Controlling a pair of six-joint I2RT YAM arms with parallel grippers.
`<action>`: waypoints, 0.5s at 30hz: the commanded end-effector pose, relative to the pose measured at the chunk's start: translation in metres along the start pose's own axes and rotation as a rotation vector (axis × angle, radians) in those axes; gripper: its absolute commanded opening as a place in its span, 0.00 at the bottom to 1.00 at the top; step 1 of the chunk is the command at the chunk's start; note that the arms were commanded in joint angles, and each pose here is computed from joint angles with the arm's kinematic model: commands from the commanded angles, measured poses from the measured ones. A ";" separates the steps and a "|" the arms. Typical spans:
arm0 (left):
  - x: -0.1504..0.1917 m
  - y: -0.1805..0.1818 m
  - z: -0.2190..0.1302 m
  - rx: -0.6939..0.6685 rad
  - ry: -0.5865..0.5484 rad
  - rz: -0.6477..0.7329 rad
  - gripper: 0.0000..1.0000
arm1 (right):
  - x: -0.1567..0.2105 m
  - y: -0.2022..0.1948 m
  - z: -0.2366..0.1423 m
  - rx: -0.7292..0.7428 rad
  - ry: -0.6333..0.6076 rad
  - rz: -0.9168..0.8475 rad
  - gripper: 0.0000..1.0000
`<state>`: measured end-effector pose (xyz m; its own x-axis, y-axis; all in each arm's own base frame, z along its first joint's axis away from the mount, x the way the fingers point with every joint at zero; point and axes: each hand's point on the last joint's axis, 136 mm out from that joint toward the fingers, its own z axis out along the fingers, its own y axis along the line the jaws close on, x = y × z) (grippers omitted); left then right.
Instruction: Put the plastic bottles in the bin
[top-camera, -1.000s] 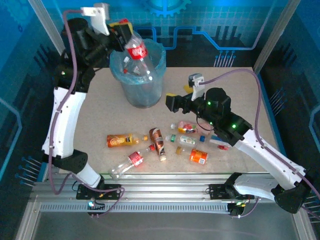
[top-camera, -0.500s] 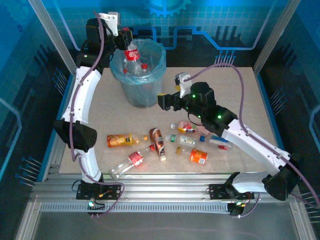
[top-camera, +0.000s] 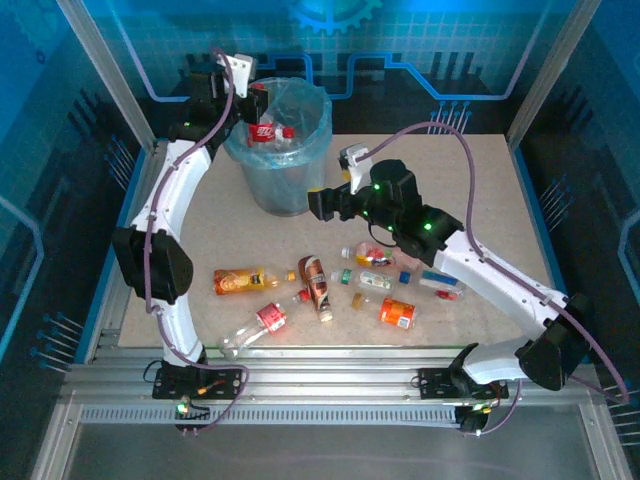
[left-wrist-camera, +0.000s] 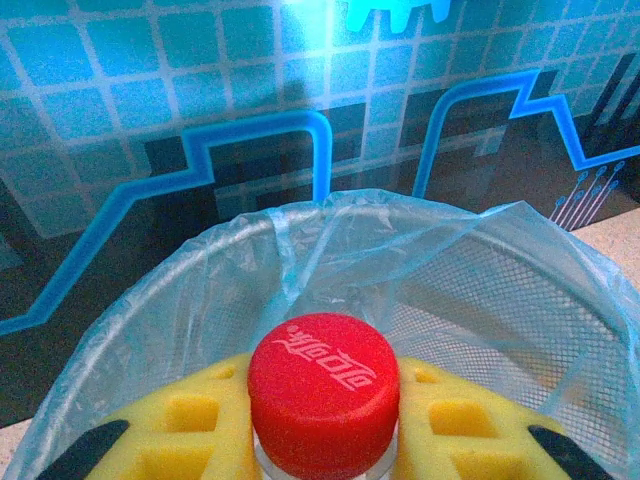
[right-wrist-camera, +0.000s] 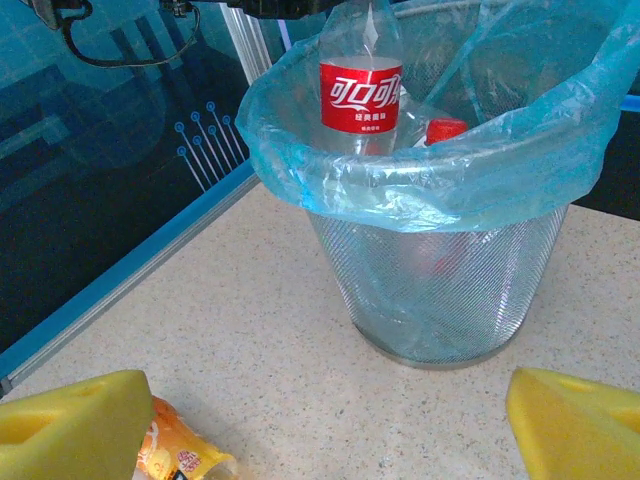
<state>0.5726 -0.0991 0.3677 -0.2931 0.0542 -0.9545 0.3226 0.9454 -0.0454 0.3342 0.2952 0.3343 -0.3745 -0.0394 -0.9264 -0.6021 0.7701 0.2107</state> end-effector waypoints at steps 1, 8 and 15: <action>-0.012 0.002 -0.004 0.016 -0.057 0.039 0.00 | -0.012 0.002 -0.001 -0.014 -0.016 -0.015 0.92; 0.013 0.003 0.003 0.026 -0.020 0.031 0.00 | -0.009 0.000 -0.001 -0.004 -0.004 -0.027 0.92; 0.038 0.003 0.011 0.048 0.024 0.033 0.00 | -0.003 -0.003 0.001 0.014 0.011 -0.029 0.92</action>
<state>0.5739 -0.1019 0.3103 -0.3629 0.0795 -0.9284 0.3516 0.9344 -0.0574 0.3334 0.2963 0.3264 -0.3854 -0.0691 -0.9201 -0.6093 0.7679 0.1976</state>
